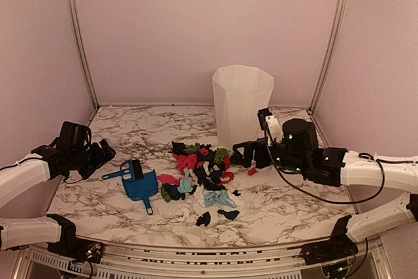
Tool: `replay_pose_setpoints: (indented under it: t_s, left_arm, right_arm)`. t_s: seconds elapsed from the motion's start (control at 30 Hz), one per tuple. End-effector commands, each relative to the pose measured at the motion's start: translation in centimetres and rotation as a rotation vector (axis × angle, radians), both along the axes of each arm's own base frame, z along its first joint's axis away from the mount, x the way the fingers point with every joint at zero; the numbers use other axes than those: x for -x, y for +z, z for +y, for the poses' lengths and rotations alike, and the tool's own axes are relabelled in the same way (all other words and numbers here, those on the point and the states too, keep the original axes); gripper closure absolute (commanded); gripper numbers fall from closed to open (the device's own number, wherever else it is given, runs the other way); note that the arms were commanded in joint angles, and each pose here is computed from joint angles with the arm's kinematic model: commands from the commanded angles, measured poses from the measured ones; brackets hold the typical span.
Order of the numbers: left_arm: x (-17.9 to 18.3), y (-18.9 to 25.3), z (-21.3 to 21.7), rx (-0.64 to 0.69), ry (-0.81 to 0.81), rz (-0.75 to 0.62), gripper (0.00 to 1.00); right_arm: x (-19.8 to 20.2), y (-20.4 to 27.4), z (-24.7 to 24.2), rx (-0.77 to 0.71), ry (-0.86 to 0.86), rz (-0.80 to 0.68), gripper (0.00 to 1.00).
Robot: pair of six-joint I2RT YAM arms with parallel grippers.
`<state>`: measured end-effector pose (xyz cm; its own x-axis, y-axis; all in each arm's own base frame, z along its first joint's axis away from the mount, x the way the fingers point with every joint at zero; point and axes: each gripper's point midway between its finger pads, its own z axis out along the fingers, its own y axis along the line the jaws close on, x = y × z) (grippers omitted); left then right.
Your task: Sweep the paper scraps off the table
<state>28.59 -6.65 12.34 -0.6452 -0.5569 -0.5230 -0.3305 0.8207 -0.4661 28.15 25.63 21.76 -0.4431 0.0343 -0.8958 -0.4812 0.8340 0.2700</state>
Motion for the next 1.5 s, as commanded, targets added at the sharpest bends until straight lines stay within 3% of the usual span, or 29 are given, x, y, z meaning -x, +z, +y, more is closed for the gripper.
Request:
replay_pose_setpoints:
  t_s: [0.0, 0.13, 0.33, 0.6, 1.13, 1.3, 1.47]
  left_arm:
    - [1.2, -1.9, 0.0, 0.062, 0.053, 0.070, 0.01]
    - [0.9, -1.2, 0.3, 0.064, 0.073, 0.044, 0.01]
    - [0.2, -0.5, 0.9, 0.064, 0.093, 0.024, 0.01]
    - [-0.6, 0.7, 1.3, 0.065, 0.097, -0.013, 0.01]
    - [-1.6, 1.5, 1.3, 0.052, 0.078, -0.049, 0.01]
    - [-2.1, 1.0, 1.0, 0.059, 0.071, -0.035, 0.01]
    - [-2.6, 0.8, 0.8, 0.062, 0.070, -0.030, 0.01]
  right_arm:
    - [4.0, -2.0, 8.7, 0.026, 0.159, 0.145, 0.00]
    - [7.1, -4.0, 16.4, 0.128, 0.281, 0.204, 0.01]
    - [9.1, -6.0, 24.9, 0.164, 0.385, 0.305, 0.11]
    - [10.3, -12.3, 31.0, 0.274, 0.414, 0.417, 0.23]
    - [10.5, -18.5, 33.3, 0.429, 0.379, 0.481, 0.41]
    - [10.2, -19.2, 32.5, 0.469, 0.351, 0.476, 0.54]
    - [9.4, -17.5, 31.8, 0.478, 0.329, 0.430, 0.78]
